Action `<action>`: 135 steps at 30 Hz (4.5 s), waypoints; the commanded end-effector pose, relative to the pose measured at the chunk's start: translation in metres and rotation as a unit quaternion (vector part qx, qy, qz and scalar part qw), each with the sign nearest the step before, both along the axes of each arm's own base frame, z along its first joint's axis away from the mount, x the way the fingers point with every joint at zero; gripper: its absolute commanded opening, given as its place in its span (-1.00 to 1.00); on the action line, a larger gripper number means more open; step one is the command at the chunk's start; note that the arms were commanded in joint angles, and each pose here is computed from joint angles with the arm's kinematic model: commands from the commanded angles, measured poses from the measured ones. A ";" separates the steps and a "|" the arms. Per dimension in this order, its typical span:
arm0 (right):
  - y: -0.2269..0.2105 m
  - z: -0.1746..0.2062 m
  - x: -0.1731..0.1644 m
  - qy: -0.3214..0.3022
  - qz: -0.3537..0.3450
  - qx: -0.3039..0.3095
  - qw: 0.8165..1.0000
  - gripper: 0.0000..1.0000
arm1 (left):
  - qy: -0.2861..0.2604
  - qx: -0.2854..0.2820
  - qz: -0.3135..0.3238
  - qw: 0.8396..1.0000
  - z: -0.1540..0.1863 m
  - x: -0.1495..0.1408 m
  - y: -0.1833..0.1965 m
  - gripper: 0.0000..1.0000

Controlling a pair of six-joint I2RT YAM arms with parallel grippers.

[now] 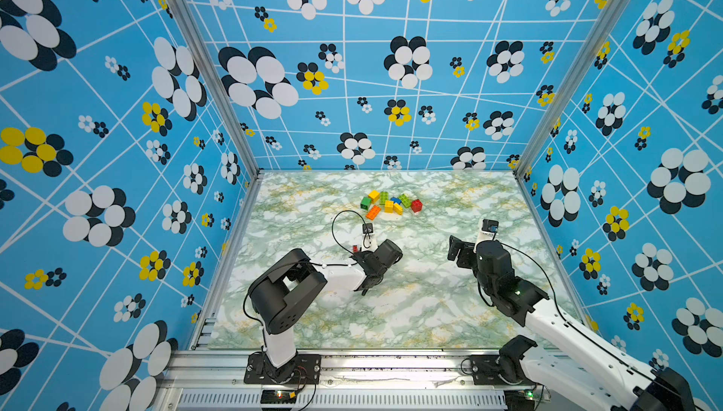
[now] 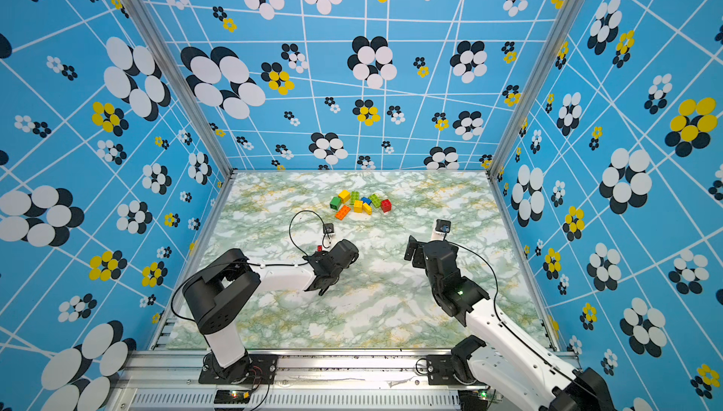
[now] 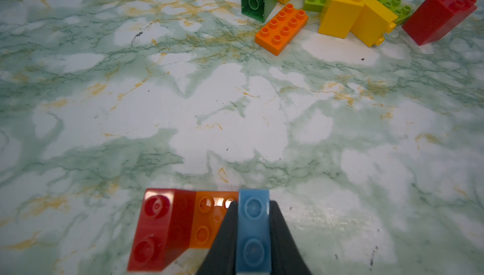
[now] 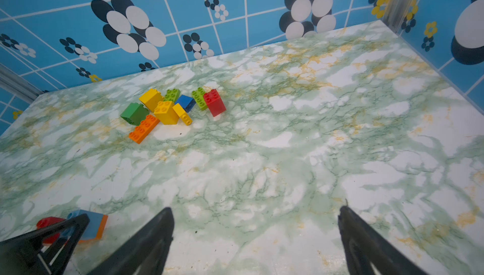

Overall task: Assemble the letter p with lego
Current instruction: Assemble the lego brick with the lego brick, then pick up the lego brick from the center of the board, then assemble the lego brick with the lego brick.

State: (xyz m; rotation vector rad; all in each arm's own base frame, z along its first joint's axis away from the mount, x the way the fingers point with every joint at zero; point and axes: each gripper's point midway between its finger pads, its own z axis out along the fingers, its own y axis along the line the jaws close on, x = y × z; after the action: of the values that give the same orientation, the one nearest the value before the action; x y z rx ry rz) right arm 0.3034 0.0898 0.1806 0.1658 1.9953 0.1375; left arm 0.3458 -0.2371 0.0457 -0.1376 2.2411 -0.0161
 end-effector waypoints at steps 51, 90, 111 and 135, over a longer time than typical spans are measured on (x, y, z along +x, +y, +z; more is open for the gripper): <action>0.191 -0.072 0.125 0.231 0.135 0.007 0.963 0.86 | -0.036 -0.108 0.060 0.992 0.114 -0.068 0.201 0.72; 0.229 -0.175 0.205 0.294 0.021 -0.123 0.948 -0.05 | -0.110 -0.134 0.055 0.983 0.109 -0.081 0.209 0.89; 0.262 -0.115 0.162 0.232 0.287 -0.106 0.923 -0.56 | -0.093 -0.128 0.055 0.986 0.099 -0.074 0.208 0.92; 0.231 -0.151 0.050 0.291 0.385 -0.187 0.856 -0.01 | -0.091 -0.119 0.069 0.986 0.093 -0.069 0.213 0.93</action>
State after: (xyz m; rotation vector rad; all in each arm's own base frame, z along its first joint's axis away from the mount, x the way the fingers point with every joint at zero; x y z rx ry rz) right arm 0.3531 0.3245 0.0259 -0.9376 2.5565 0.2633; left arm 0.2763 -0.0295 0.1422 -0.3975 2.0442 -0.2442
